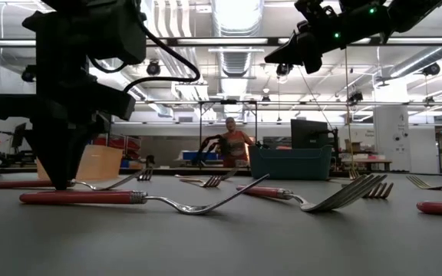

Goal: Sort silverware by color (type)
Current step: Put the pink fork into the yellow bin

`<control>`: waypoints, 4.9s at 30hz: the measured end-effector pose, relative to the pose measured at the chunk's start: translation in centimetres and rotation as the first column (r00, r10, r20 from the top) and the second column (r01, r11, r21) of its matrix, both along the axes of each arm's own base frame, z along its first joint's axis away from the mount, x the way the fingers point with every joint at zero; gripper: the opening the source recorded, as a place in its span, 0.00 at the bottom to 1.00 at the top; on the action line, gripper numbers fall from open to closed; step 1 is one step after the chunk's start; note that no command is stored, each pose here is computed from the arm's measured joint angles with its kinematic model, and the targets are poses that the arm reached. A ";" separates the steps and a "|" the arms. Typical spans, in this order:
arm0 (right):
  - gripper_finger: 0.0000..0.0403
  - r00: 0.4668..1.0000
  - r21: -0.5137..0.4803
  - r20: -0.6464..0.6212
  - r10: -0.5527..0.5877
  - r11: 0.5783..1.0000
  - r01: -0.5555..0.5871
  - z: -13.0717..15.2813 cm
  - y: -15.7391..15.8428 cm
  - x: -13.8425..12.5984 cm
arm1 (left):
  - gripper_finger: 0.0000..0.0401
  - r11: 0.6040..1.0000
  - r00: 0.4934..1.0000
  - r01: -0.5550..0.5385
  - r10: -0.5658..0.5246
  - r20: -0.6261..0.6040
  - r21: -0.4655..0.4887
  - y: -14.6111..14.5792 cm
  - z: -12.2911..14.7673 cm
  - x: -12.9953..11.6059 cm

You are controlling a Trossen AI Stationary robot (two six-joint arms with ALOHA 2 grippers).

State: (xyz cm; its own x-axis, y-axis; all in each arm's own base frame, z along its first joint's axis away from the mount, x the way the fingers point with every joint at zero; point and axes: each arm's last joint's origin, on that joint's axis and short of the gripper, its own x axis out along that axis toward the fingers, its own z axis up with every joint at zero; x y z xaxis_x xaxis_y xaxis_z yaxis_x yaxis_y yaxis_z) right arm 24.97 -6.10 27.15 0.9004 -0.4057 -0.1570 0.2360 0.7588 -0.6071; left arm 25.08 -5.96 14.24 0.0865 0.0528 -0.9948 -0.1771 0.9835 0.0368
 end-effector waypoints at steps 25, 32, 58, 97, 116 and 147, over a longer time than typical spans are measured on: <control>0.02 1.000 -0.009 -0.004 0.002 1.000 -0.002 0.0 0.0 0.0 | 0.05 0.996 0.997 -0.014 0.007 0.074 0.084 0.0 5.3 1.0; 0.02 1.000 0.007 0.004 0.000 1.000 0.000 0.0 0.0 0.0 | 0.05 0.981 0.994 0.006 -0.027 0.107 0.192 -0.4 10.4 1.2; 0.02 1.000 0.008 0.003 -0.001 1.000 0.001 0.0 0.0 0.0 | 0.06 0.997 0.997 -0.076 0.075 -0.033 -0.032 -9.2 18.6 -4.7; 0.02 1.000 0.031 0.014 -0.005 1.000 0.004 0.0 0.0 0.0 | 0.06 0.989 0.946 -0.095 0.053 -0.319 -0.116 -13.8 13.2 -8.0; 0.02 1.000 0.045 0.021 -0.008 0.999 0.007 0.0 0.0 0.0 | 0.06 0.983 0.952 -0.077 0.024 -0.305 -0.164 -14.0 10.0 -7.8; 0.02 1.000 0.047 0.022 -0.008 0.999 0.007 0.0 0.0 0.0 | 0.06 0.991 0.982 -0.033 0.008 -0.191 -0.130 -13.9 8.2 -7.5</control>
